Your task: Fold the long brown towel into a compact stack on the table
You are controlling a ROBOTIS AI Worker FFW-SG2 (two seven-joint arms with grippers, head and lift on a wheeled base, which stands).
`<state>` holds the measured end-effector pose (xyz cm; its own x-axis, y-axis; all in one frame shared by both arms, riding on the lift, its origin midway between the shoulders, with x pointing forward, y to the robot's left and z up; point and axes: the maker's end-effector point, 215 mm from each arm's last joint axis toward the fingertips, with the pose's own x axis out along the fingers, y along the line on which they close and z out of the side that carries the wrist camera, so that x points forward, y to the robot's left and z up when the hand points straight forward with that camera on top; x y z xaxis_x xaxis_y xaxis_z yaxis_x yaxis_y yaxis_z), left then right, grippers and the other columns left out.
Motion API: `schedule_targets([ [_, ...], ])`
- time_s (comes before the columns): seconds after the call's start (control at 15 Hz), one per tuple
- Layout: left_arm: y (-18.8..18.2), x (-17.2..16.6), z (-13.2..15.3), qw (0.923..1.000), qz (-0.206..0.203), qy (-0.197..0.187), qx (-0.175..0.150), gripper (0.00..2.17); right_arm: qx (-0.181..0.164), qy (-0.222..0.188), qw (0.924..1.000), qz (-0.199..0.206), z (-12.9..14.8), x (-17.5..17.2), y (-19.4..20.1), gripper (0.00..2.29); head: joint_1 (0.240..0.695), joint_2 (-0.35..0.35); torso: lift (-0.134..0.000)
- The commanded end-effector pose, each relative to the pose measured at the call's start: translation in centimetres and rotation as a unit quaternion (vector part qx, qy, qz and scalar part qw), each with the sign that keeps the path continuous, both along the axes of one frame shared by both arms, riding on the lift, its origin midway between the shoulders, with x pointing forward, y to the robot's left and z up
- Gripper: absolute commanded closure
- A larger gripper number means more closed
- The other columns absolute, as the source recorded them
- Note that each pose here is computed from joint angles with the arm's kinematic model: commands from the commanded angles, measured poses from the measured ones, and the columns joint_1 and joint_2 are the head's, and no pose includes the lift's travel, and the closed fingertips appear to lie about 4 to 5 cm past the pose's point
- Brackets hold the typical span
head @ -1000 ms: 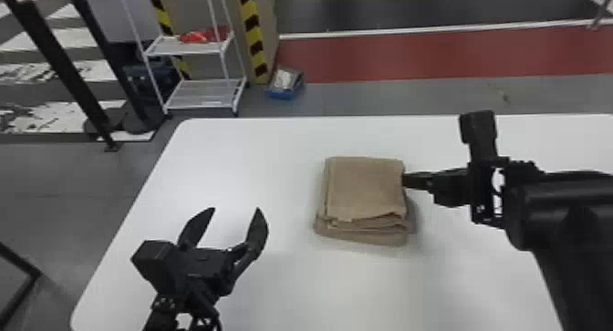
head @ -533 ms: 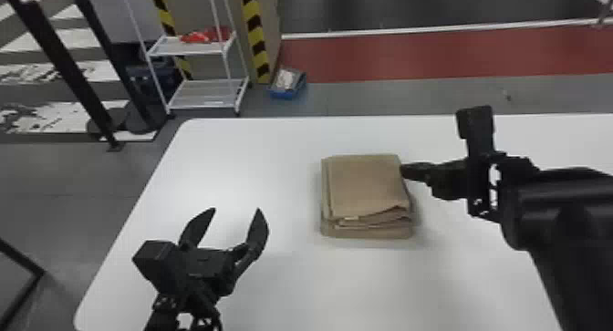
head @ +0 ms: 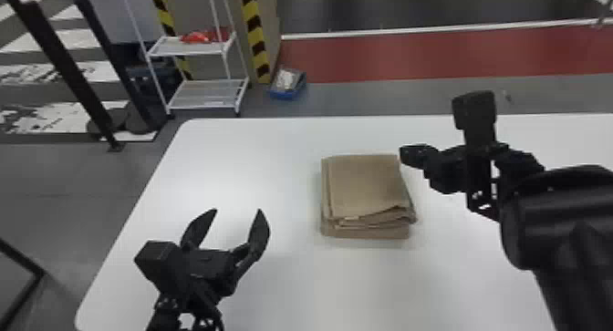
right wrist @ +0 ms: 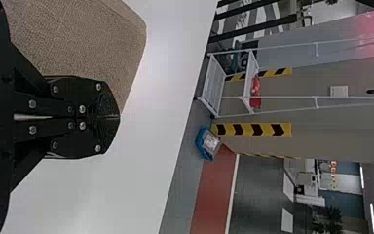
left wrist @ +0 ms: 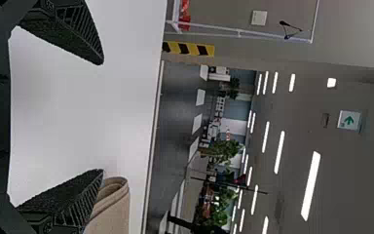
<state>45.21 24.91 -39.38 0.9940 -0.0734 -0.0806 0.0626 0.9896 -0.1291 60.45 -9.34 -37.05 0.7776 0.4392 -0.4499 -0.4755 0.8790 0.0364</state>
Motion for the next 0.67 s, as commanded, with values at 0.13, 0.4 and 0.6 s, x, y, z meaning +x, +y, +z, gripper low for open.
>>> schedule_targets([
  [0.13, 0.4, -0.2, 0.0, 1.0, 0.003, -0.001, 0.001, 0.08, -0.025, 0.025, 0.9994, 0.005, -4.6, 2.0, 0.5, 1.95, 0.695, 0.165, -0.123],
  [0.4, 0.3, -0.1, -0.3, 1.0, 0.002, 0.001, -0.002, 0.08, -0.044, 0.035, 0.9983, 0.017, -7.0, 2.5, 0.9, 1.95, 0.695, 0.165, -0.123],
  [0.6, 0.3, 0.0, -0.2, 1.0, 0.002, -0.001, -0.003, 0.08, -0.066, 0.042, 0.9967, 0.023, -8.3, 2.3, 1.0, 1.95, 0.695, 0.168, -0.123],
])
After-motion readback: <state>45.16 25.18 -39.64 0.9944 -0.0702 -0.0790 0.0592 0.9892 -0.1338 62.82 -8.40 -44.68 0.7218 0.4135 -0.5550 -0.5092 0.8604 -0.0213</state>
